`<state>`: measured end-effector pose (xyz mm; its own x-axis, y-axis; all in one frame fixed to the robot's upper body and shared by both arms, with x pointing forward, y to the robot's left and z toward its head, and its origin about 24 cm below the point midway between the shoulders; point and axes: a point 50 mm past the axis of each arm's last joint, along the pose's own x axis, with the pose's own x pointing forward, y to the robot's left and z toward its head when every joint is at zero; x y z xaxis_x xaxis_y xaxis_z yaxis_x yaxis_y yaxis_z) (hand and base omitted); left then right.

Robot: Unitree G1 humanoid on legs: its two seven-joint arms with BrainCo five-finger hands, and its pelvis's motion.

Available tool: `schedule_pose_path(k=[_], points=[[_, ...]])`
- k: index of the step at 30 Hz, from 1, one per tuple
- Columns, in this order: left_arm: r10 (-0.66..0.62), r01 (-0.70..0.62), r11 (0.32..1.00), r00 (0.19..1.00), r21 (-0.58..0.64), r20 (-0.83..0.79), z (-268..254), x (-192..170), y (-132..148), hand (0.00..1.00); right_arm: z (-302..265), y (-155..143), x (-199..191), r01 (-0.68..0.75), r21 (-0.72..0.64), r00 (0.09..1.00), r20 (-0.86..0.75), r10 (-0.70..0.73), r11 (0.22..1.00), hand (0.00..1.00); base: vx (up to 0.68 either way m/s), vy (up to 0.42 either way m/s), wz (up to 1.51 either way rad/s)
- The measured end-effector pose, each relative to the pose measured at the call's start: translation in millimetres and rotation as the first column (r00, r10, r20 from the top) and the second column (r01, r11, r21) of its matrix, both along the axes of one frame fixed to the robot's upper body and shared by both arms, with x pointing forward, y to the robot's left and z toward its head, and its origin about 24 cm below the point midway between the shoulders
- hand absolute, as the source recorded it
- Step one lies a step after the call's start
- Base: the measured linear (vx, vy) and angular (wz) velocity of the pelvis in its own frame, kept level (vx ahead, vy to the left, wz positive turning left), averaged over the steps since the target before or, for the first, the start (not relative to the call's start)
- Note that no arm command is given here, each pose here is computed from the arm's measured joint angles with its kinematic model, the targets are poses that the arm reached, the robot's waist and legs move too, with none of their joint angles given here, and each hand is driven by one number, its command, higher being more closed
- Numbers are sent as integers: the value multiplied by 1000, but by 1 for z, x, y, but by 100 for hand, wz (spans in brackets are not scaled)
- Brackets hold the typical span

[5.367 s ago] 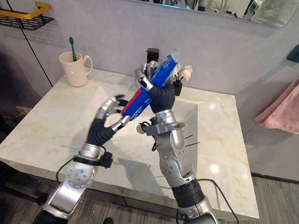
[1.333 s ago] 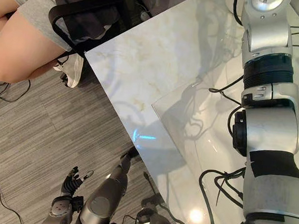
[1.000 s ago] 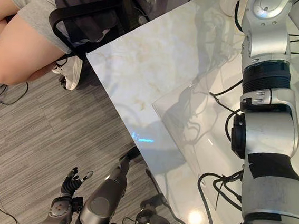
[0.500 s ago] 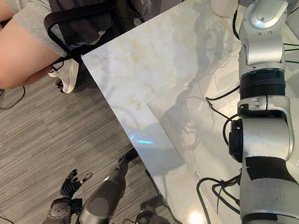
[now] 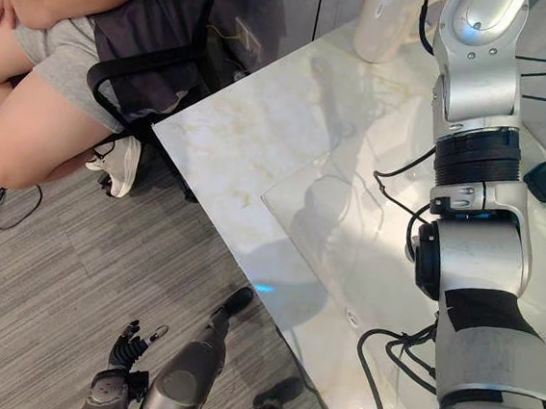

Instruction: Organize washtable

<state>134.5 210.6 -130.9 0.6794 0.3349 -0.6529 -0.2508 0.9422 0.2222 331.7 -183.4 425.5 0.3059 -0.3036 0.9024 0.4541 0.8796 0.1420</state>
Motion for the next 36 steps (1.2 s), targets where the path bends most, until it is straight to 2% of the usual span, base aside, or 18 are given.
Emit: schedule_pose_path(k=[11, 19, 25, 32, 36], points=[[-16, 16, 1000, 1000, 25, -21, -1, -6, 6, 0, 20, 20, -38, -38, -99, 977, 207, 58, 994, 0, -7, 22, -4], [7, -6, 1000, 998, 27, -56, -4, -19, 14, 0, 11, 17, -57, 12, -185, 957, 288, 42, 983, 0, -20, 28, -7], [13, -10, 999, 996, 37, -83, -6, -27, 19, 0, 10, 7, -80, 103, -252, 924, 382, 1, 962, 0, -31, 36, -17], [13, -7, 999, 992, 45, -123, -9, -38, 21, 0, -4, -1, -75, 136, -279, 937, 349, -31, 951, 0, -10, 27, -14], [11, -6, 999, 990, 40, -138, -11, -41, 22, 0, -9, -14, -86, 234, -297, 918, 380, -110, 926, 0, -35, 33, -11]])
